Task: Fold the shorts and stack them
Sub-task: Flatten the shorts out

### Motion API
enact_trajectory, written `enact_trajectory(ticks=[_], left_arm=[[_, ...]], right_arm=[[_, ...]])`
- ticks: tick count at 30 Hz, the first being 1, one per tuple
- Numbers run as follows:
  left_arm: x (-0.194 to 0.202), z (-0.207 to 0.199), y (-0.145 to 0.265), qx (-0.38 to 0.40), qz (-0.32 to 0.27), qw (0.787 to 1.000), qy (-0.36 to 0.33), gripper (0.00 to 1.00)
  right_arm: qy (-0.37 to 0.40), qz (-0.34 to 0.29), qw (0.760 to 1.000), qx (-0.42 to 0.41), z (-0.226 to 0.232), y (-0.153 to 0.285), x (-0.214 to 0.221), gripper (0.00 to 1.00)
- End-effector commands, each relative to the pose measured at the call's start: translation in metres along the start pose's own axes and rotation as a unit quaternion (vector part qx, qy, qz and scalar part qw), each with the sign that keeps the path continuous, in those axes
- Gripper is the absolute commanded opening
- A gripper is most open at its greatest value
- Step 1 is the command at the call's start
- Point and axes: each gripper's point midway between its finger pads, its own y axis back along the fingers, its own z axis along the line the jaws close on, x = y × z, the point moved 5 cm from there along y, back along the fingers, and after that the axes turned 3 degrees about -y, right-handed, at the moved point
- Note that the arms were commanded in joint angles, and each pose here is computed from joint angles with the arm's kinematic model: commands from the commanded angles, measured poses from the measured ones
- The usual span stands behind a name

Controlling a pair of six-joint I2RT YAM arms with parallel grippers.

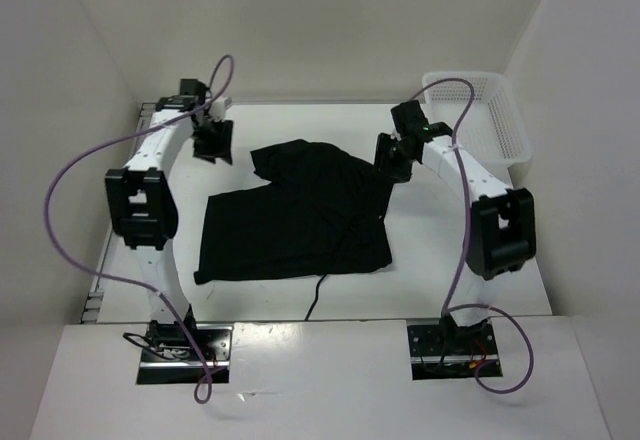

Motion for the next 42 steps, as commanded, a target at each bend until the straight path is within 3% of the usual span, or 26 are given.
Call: enact_trajectory(ticks=[1,6,8,9,11,15,16,19,29,36,42], left_arm=[[-0.058,-0.033,-0.039,0.050,-0.064,0.995,-0.050,0.59],[-0.120,-0.035,-0.073,0.043,-0.140,0.987,-0.073,0.61],[-0.149,-0.033,-0.069,0.029,-0.184,0.979,-0.080,0.62],[-0.147,-0.030,-0.090,0.030,-0.168,0.982,-0.077,0.62],[-0.164,-0.036,-0.089,0.031,-0.190,0.978,-0.085,0.62],[-0.139,-0.059,-0.132,0.049,-0.126,0.986,-0.096,0.62],[-0.125,-0.057,-0.146,0.051,-0.092,0.990,-0.090,0.62],[-0.114,-0.063,-0.160,0.056,-0.061,0.992,-0.091,0.62],[-0.108,-0.052,-0.166,0.035,-0.043,0.995,-0.083,0.63],[-0.105,-0.046,-0.158,0.055,-0.036,0.995,-0.073,0.63],[-0.100,-0.058,-0.145,0.097,-0.023,0.993,-0.071,0.63]], right_arm=[[0.009,-0.121,0.993,0.010,0.017,-0.016,-0.071,0.56],[0.004,-0.147,0.988,0.046,0.004,-0.052,-0.105,0.56],[0.005,-0.145,0.987,0.063,-0.006,-0.069,-0.108,0.57],[0.005,-0.145,0.987,0.068,-0.011,-0.073,-0.112,0.57],[0.005,-0.133,0.988,0.079,-0.020,-0.088,-0.116,0.59],[0.001,-0.100,0.991,0.084,-0.034,-0.109,-0.112,0.60],[-0.009,-0.099,0.991,0.091,-0.045,-0.111,-0.115,0.61],[-0.023,-0.104,0.992,0.073,-0.050,-0.110,-0.123,0.62],[-0.008,-0.027,0.999,0.017,-0.050,-0.131,-0.095,0.65],[0.006,-0.051,0.998,-0.024,-0.042,-0.103,-0.082,0.65],[0.015,-0.038,0.998,-0.038,-0.042,-0.107,-0.074,0.66]])
